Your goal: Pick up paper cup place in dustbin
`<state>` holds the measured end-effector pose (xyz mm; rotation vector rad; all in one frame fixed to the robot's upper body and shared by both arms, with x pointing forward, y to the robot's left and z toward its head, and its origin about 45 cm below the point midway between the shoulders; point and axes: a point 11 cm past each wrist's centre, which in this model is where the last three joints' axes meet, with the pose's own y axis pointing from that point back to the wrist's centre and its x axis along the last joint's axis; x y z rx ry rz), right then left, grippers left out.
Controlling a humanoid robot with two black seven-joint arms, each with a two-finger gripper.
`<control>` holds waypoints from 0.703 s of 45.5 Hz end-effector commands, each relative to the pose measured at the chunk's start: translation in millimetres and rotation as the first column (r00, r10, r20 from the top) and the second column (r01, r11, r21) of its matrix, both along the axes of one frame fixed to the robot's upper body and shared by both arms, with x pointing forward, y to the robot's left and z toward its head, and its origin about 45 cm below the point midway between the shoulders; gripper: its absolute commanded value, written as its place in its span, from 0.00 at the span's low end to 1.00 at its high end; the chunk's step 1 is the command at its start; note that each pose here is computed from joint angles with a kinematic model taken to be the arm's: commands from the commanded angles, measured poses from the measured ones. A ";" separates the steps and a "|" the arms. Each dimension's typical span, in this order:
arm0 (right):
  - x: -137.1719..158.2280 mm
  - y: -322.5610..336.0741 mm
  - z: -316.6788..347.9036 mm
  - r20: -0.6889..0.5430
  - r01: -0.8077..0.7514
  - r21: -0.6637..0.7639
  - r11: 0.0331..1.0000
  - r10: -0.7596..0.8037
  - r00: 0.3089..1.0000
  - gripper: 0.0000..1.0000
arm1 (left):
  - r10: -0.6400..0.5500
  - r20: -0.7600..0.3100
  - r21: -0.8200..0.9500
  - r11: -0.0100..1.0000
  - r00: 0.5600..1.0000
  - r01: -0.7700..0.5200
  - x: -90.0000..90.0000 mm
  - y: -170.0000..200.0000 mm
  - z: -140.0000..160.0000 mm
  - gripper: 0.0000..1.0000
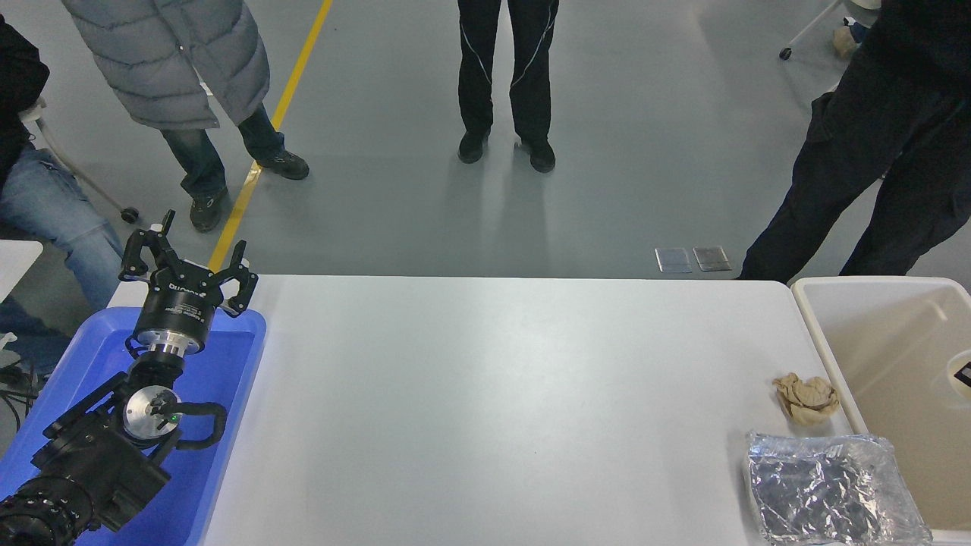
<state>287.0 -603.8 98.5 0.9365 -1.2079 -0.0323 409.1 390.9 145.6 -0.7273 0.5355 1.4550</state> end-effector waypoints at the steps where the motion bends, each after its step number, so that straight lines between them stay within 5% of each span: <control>1: -0.7 -4.2 3.2 0.063 0.013 -0.064 0.998 -0.009 0.998 0.58 | -0.001 0.000 0.000 1.000 1.000 0.001 0.1 -0.4 0.2 0.98; 6: 0.7 -5.9 7.0 0.102 0.019 -0.106 0.994 -0.008 0.995 0.79 | -0.001 0.000 0.000 1.000 1.000 0.001 0.1 -0.4 0.2 0.98; 18: 2.5 -5.0 7.7 0.105 0.021 -0.096 0.995 -0.011 0.994 0.81 | 0.000 0.000 0.001 1.000 1.000 0.000 0.0 0.0 -0.1 0.98; 25: 23.2 17.0 7.0 0.116 0.007 -0.002 1.000 -0.007 0.993 0.81 | -0.001 0.000 0.000 1.000 1.000 0.001 0.1 -0.4 0.2 0.98; 32: 13.6 11.5 20.3 0.074 0.029 0.074 0.997 -0.035 0.997 0.83 | 0.001 0.000 0.000 1.000 1.000 -0.001 0.0 0.2 -0.1 0.98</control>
